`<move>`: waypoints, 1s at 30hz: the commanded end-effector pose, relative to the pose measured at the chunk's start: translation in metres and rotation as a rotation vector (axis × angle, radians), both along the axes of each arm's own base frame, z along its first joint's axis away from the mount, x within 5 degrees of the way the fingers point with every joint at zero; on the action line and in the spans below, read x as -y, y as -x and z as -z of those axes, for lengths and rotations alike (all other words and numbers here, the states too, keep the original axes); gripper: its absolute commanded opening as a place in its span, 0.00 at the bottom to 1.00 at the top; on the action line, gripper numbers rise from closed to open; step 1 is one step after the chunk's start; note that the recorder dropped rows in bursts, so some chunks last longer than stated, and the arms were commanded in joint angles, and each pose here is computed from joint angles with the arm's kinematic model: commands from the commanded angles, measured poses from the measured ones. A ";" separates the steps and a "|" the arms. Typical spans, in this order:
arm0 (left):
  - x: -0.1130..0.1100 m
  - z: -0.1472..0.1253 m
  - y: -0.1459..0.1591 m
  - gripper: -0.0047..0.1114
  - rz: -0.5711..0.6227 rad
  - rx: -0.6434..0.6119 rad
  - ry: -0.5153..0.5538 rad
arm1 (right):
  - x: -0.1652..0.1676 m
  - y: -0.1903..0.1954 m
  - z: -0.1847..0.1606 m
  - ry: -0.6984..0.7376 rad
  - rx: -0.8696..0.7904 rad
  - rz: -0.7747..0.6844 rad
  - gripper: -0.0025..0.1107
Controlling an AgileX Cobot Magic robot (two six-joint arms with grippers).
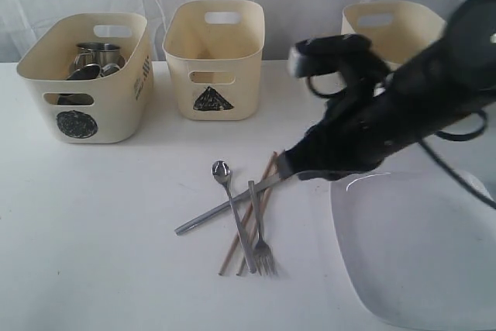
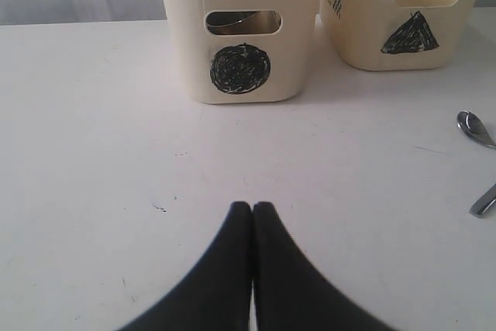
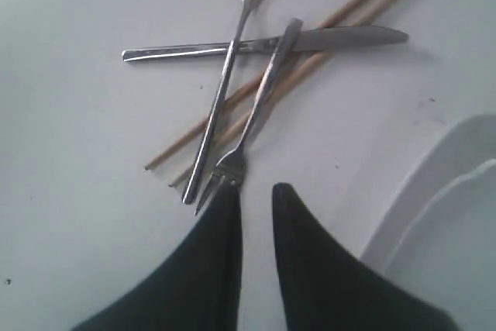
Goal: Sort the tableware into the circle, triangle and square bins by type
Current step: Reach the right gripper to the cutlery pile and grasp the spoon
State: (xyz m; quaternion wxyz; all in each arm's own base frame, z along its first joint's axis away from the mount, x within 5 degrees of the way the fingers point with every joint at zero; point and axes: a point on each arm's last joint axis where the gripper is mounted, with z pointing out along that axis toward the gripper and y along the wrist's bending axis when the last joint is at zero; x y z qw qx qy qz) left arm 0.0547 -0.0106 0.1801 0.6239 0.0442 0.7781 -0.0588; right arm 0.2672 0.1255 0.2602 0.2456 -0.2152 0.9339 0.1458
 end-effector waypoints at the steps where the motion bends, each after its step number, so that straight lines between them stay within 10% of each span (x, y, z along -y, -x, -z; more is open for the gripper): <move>1: 0.000 0.001 0.000 0.04 0.000 -0.003 0.006 | -0.052 -0.023 0.024 0.069 0.006 -0.070 0.16; 13: 0.000 0.001 0.000 0.04 0.000 -0.003 0.006 | -0.097 -0.058 0.098 0.180 -0.153 -0.099 0.17; 20: 0.000 0.001 0.000 0.04 0.000 -0.003 0.006 | -0.101 -0.068 0.101 0.197 -0.132 -0.095 0.37; 30: 0.000 0.001 0.000 0.04 0.000 -0.003 0.006 | -0.103 -0.072 0.099 0.179 -0.097 -0.089 0.37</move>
